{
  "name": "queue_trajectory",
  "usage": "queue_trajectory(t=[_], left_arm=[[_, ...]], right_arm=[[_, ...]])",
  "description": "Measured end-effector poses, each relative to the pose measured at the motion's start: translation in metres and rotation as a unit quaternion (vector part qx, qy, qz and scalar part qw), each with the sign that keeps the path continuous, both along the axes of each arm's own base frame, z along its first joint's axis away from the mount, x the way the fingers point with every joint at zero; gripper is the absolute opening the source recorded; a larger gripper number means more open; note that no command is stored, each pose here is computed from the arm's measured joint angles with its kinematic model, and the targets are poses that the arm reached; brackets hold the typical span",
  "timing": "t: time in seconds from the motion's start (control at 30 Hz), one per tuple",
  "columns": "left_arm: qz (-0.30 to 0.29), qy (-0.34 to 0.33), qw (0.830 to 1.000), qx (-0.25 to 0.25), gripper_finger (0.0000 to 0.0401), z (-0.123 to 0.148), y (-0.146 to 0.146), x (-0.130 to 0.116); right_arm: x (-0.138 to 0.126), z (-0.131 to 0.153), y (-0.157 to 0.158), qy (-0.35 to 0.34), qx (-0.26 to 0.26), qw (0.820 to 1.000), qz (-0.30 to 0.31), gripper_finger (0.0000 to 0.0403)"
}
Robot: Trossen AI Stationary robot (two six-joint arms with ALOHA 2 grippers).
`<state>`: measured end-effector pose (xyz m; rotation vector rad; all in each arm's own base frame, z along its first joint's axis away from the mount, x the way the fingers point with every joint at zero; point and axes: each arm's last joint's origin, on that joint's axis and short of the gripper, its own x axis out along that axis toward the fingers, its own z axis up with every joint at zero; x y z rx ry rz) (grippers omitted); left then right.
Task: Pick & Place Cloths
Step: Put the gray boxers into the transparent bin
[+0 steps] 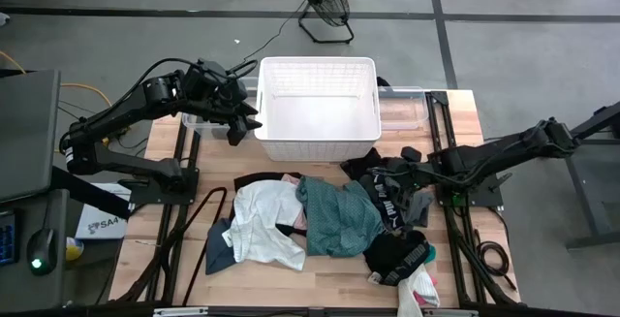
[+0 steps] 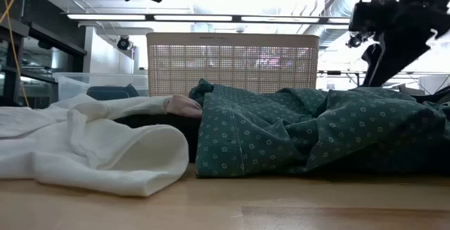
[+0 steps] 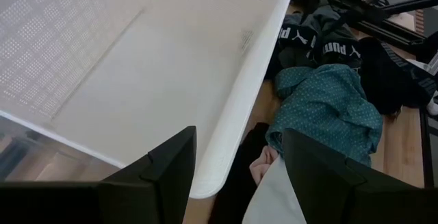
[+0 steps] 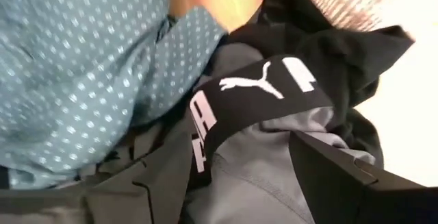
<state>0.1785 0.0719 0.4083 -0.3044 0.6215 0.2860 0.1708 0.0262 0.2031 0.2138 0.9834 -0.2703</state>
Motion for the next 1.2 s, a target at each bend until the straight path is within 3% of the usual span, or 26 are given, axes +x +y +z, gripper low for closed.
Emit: queue_trajectory(t=[0.2,0.3,0.4,0.57,0.63,0.8,1.2], left_arm=[[0.0,0.002,1.0,-0.001,0.0211,0.0,0.0,0.0],[-0.001,0.002,1.0,0.0,0.0211,0.0,0.0,0.0],[-0.001,0.003,1.0,0.0,0.0211,0.0,0.0,0.0],[-0.001,0.007,1.0,-0.002,0.0211,-0.001,0.0,-0.001],[-0.001,0.007,1.0,-0.002,0.0211,-0.001,0.0,-0.001],[-0.015,0.003,1.0,-0.012,0.0211,-0.001,-0.001,-0.001],[-0.029,-0.002,0.999,-0.021,0.0211,-0.001,-0.002,0.0]], right_arm=[[0.008,-0.015,0.001,0.046,-0.032,0.998,0.032,0.0235],[0.012,-0.021,0.002,0.06,-0.039,0.997,0.042,0.0214],[0.016,-0.023,0.003,0.053,-0.037,0.997,0.042,0.0168],[0.021,-0.018,0.004,0.015,-0.009,1.0,0.023,0.0045],[0.021,-0.014,0.005,0.006,0.011,1.0,0.014,0.0014],[0.028,0.01,0.007,-0.033,0.04,0.999,-0.01,0.0004],[0.034,0.098,0.008,-0.117,0.065,0.991,-0.02,0.0004]])
